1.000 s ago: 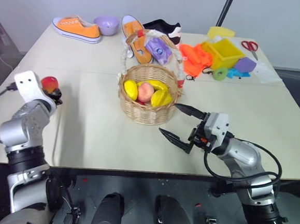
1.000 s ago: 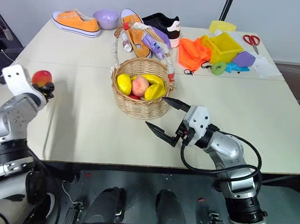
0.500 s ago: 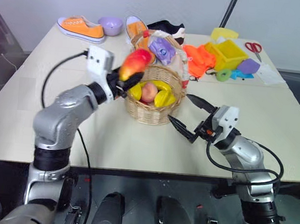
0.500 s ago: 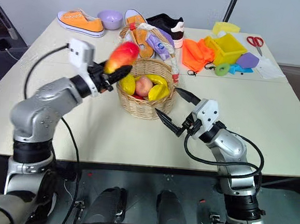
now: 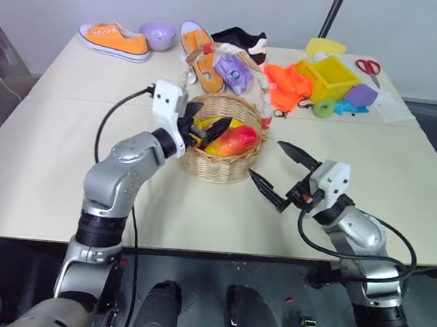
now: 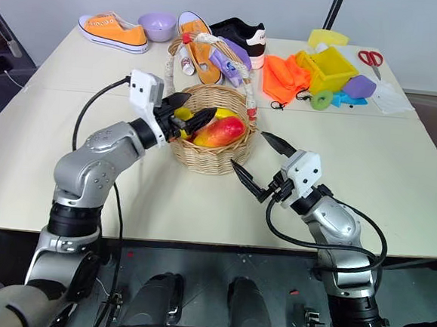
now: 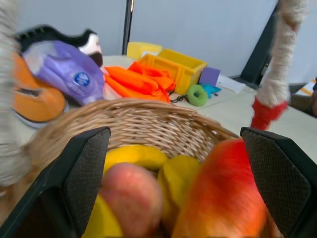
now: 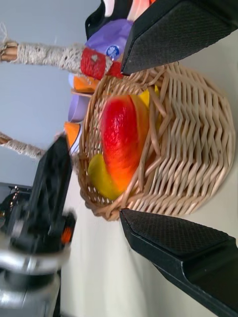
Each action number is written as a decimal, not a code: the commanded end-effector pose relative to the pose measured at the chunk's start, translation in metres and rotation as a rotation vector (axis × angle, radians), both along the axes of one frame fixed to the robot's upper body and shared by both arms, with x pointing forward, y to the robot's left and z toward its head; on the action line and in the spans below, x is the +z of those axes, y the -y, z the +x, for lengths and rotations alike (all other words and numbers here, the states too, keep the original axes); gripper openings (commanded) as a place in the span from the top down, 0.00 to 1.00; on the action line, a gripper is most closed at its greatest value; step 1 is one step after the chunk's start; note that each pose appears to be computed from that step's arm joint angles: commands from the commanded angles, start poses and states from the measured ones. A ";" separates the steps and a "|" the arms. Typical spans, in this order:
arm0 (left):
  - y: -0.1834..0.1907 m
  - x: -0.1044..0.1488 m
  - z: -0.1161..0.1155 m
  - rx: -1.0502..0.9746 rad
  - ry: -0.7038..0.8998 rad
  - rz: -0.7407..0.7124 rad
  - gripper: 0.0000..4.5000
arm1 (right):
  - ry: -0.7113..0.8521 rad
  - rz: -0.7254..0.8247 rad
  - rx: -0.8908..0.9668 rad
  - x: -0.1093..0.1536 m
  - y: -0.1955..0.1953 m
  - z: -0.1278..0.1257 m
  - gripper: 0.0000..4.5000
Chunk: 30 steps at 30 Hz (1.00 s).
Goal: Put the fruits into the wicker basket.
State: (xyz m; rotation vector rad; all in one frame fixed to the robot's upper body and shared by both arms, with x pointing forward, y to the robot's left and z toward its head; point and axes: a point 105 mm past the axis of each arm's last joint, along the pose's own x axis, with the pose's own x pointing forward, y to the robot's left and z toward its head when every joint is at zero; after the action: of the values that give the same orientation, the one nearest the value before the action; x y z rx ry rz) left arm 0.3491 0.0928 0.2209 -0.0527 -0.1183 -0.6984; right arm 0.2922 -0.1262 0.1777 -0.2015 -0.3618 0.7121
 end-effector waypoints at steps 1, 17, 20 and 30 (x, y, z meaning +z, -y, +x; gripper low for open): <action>-0.030 0.018 -0.020 0.017 0.079 -0.017 0.00 | 0.040 0.043 -0.112 0.012 0.013 0.007 0.00; -0.159 -0.043 -0.097 0.242 0.045 0.094 0.00 | -0.052 0.100 -0.145 0.014 0.015 0.010 0.00; -0.154 -0.040 -0.094 0.247 0.080 0.070 0.00 | -0.028 0.079 -0.122 0.020 0.010 0.019 0.00; -0.129 -0.040 -0.094 0.158 0.097 0.050 0.00 | -0.062 0.111 -0.126 0.031 0.013 0.061 0.00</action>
State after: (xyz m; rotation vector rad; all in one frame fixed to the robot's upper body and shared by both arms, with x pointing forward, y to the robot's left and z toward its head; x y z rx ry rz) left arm 0.2586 0.2268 0.1736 0.0350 -0.1640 -0.5242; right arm 0.3506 -0.1383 0.1963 -0.1089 -0.2875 0.5785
